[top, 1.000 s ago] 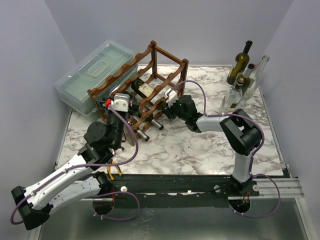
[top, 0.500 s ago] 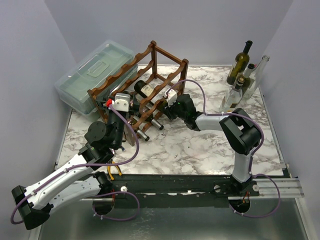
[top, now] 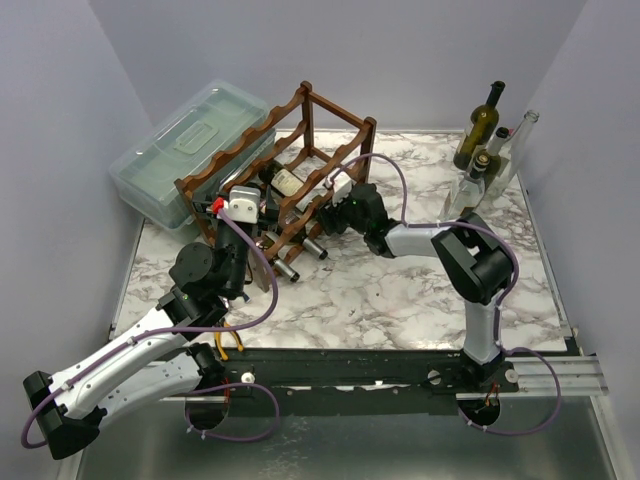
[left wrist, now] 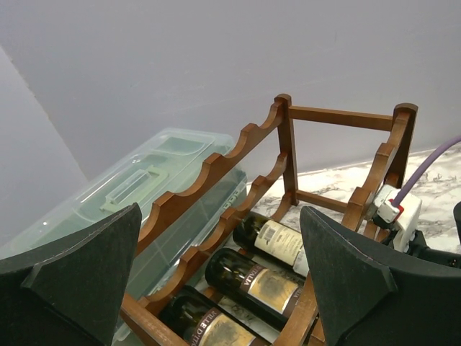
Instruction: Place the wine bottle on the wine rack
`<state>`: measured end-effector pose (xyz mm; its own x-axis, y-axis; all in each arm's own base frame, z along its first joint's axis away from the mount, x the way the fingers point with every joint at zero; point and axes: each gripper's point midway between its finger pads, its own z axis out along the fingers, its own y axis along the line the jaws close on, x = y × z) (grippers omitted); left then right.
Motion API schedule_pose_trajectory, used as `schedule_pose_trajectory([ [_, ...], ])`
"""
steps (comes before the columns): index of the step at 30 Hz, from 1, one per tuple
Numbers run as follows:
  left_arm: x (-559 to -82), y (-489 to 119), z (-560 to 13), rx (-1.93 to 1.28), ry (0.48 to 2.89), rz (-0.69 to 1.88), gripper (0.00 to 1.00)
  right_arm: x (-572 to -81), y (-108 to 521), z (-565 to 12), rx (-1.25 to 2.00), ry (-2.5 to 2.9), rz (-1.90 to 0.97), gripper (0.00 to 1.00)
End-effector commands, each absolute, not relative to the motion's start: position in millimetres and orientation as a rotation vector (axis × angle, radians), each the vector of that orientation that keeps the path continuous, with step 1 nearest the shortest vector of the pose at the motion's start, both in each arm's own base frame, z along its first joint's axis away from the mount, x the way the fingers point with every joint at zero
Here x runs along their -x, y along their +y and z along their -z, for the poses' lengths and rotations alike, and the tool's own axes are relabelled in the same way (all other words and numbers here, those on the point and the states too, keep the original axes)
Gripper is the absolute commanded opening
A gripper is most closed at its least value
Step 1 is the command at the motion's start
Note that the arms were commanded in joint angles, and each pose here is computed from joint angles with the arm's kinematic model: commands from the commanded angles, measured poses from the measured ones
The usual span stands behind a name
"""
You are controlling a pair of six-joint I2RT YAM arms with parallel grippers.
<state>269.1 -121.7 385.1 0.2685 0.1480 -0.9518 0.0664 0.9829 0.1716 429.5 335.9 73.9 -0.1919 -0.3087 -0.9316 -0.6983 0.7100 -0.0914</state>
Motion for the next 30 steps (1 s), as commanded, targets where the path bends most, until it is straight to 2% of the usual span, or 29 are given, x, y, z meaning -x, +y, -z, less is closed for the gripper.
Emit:
schedule_pose_trajectory([
  [1, -269.0, -119.4, -384.8, -0.158, 1.298, -0.043, 0.92, -446.0, 337.5, -110.6, 0.667, 1.665, -0.423, 0.76],
  [12, -270.2, -123.9, -382.8, -0.164, 1.301, -0.027, 0.92, -396.8, 295.7, -102.8, 0.596, 1.790, -0.427, 0.76],
  [19, -272.8, -127.4, -378.8, -0.175, 1.311, -0.031, 0.92, -377.1, 255.7, -124.2, 0.458, 1.864, -0.341, 0.76],
  [23, -272.4, -129.3, -378.4, -0.178, 1.309, -0.017, 0.92, -369.7, 231.9, -155.6, 0.379, 1.834, -0.278, 0.76],
  [30, -274.3, -132.8, -374.8, -0.191, 1.317, -0.018, 0.92, -372.8, 178.6, -222.3, 0.209, 1.727, -0.066, 0.91],
])
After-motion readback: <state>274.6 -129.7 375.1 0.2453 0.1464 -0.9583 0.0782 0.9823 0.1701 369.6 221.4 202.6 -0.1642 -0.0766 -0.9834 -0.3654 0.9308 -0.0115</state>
